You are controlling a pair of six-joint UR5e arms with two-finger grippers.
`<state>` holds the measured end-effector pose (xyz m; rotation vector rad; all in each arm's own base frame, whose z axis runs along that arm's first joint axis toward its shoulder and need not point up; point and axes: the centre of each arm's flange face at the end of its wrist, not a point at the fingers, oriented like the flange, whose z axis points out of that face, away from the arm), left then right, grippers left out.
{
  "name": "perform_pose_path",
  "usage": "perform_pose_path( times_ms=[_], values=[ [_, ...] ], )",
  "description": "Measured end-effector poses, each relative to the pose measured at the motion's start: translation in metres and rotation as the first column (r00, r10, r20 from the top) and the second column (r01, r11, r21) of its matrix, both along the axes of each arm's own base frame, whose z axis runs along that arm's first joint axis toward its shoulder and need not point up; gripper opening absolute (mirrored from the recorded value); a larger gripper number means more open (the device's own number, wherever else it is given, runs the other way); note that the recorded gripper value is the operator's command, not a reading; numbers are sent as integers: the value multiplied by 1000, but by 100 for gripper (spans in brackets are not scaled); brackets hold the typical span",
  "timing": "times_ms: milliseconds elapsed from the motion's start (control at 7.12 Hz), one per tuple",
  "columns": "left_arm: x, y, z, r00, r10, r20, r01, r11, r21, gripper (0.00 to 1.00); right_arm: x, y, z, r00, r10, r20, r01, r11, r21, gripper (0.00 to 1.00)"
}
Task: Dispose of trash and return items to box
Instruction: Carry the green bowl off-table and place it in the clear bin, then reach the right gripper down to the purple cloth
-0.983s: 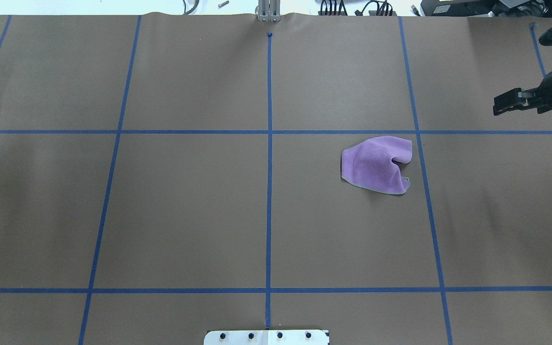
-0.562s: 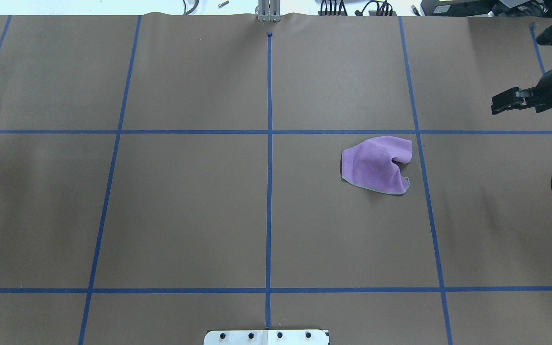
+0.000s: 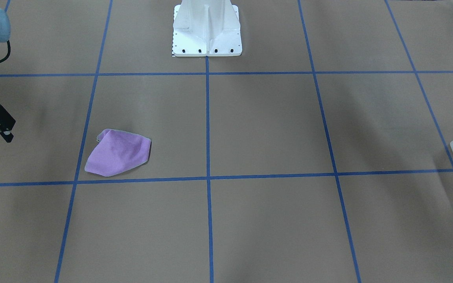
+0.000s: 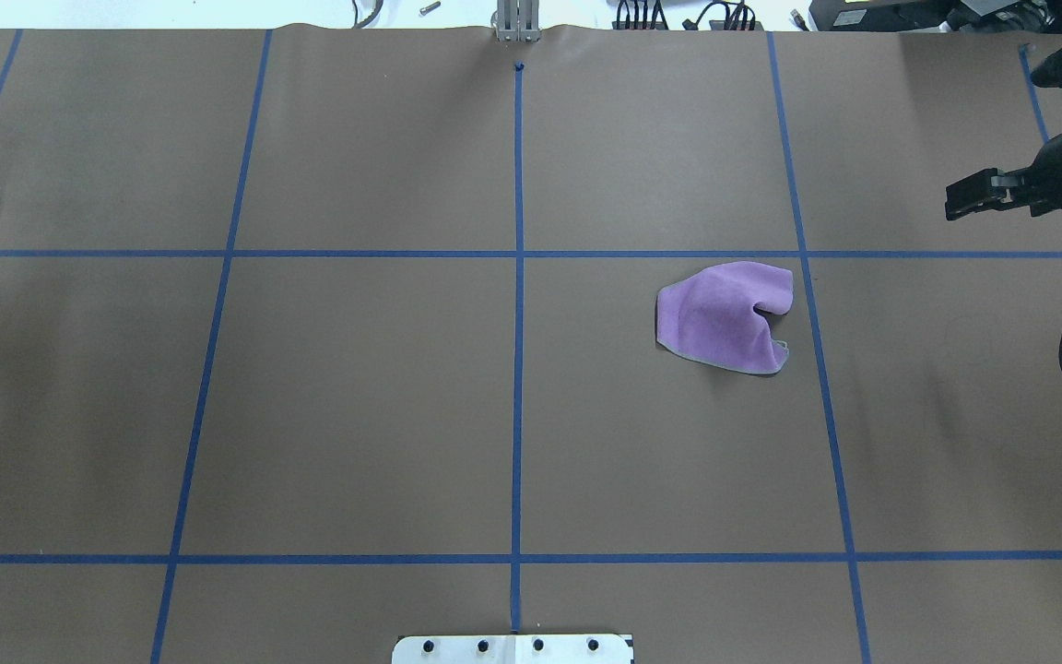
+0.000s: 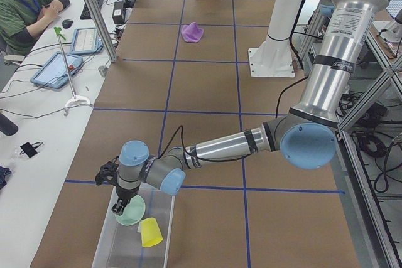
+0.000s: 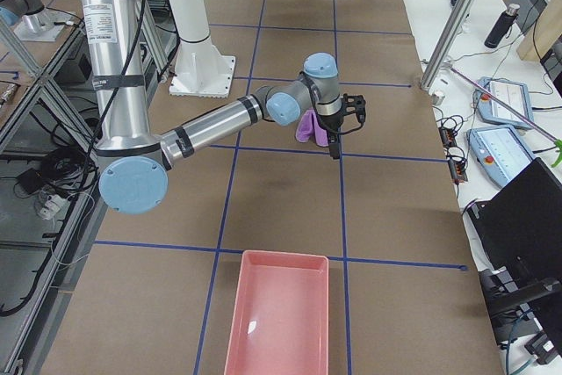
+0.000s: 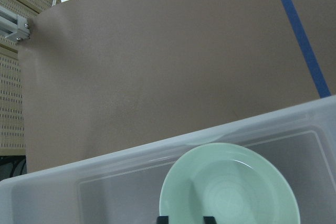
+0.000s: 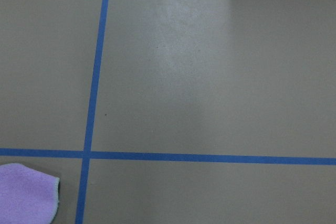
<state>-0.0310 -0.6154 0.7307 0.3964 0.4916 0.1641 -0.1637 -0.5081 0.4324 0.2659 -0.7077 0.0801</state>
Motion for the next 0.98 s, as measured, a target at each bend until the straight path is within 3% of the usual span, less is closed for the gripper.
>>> perform_pose_path(
  times_ms=[140,421,702,983],
  values=[
    [-4,4,-20,999,10,-50,-9,1000,11,98,0,0,-3,1000,0,3,0,1000,4,100],
    [-17,-1,-102,985,16,-174,-19,1000,-17,98,-14,-4,-22,998,38,43,-38,999,-16,100],
    [-16,4,-194,972,-25,-235,6,997,-82,98,-69,2,-61,985,141,104,-132,987,-91,100],
    [-8,10,-223,962,-58,-267,31,994,-104,98,-133,14,-107,968,216,131,-198,971,-136,100]
  ],
)
